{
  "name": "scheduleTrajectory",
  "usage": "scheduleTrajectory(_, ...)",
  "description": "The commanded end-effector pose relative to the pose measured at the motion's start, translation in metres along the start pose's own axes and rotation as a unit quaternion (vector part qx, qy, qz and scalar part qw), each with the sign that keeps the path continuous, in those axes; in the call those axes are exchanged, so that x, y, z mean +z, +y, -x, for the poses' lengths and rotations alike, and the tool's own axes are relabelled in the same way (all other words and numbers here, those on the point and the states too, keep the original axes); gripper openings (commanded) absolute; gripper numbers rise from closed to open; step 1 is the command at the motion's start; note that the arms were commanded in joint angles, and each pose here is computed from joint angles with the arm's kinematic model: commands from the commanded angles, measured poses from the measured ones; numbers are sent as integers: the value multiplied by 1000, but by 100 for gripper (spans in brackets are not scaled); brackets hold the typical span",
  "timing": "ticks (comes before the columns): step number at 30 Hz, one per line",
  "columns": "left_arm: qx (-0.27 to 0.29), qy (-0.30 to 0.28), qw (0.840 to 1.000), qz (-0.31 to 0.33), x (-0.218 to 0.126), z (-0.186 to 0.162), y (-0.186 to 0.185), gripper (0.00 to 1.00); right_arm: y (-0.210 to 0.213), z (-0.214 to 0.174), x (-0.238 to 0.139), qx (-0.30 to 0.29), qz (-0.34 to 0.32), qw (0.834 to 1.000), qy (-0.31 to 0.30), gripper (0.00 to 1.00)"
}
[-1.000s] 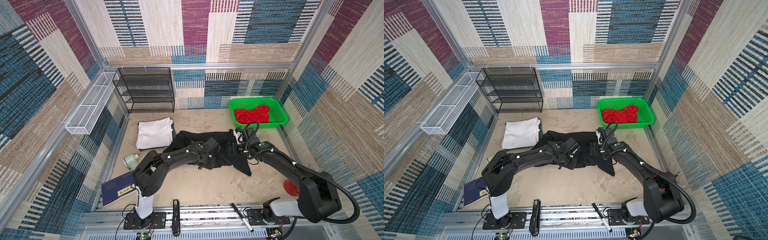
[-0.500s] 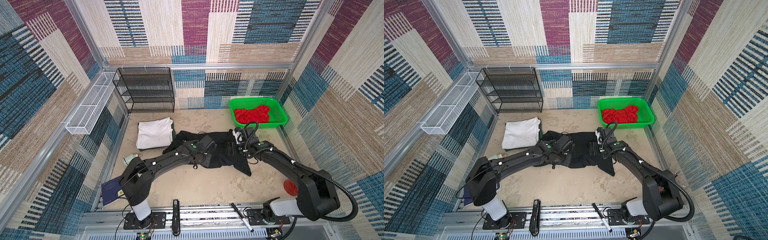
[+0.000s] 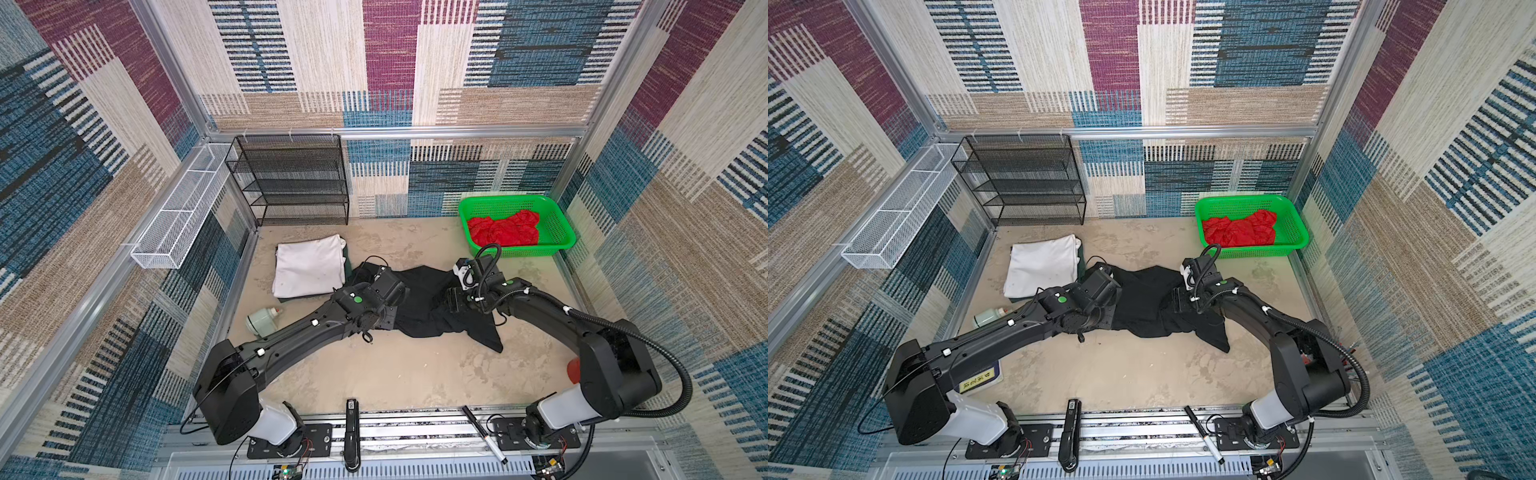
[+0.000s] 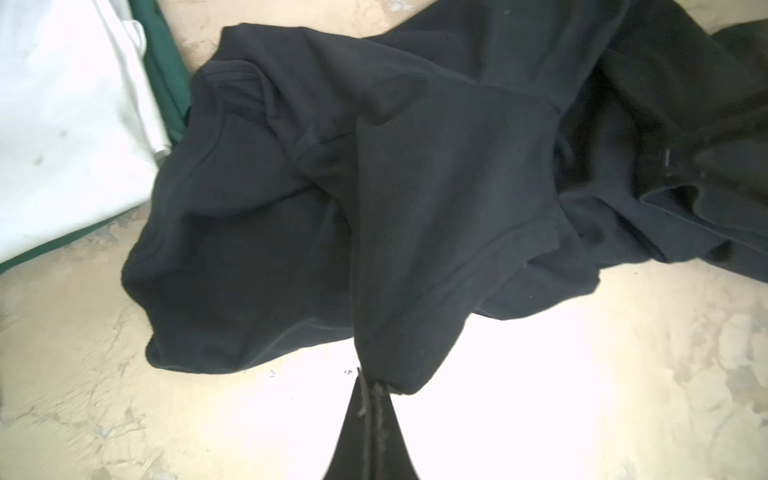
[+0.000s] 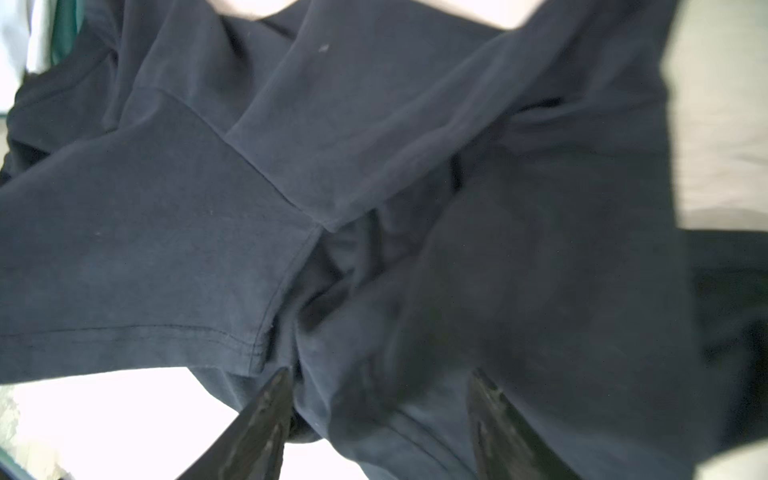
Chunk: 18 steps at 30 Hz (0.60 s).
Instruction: Fold and stack the t-shirts
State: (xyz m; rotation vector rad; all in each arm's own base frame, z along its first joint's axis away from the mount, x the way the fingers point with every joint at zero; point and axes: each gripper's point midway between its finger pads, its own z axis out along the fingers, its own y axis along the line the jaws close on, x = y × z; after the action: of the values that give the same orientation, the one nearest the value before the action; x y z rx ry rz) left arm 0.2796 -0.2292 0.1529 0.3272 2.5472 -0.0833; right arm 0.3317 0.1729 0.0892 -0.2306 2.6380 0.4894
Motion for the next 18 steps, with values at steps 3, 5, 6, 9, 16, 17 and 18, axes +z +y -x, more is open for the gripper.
scheduleTrajectory(3, -10, -2, 1000, 7, -1, -1, 5, 0, -2, 1, 10, -4, -19, 1000, 5, 62)
scheduleTrajectory(5, -10, -1, 1000, 6, 0, -1, 5, 0, -5, -2, 13, -3, -25, 1000, 12, 60)
scheduleTrajectory(6, -10, 0, 1000, 5, 1, -1, 5, 0, -5, -3, 14, -2, -28, 1000, 15, 60)
scheduleTrajectory(9, -10, 1, 1000, 2, 3, -2, 3, 0, -8, -4, 15, -1, -34, 999, 15, 56)
scheduleTrajectory(16, -11, 5, 1000, -5, 5, -3, 0, 0, -5, 0, 13, 0, -31, 999, 11, 40)
scheduleTrajectory(17, -12, 5, 1000, -4, 5, -3, 1, 0, -5, 0, 11, 0, -31, 999, 10, 35)
scheduleTrajectory(18, -12, 5, 1000, -4, 5, -4, 1, 0, -3, 1, 10, -2, -30, 1000, 8, 31)
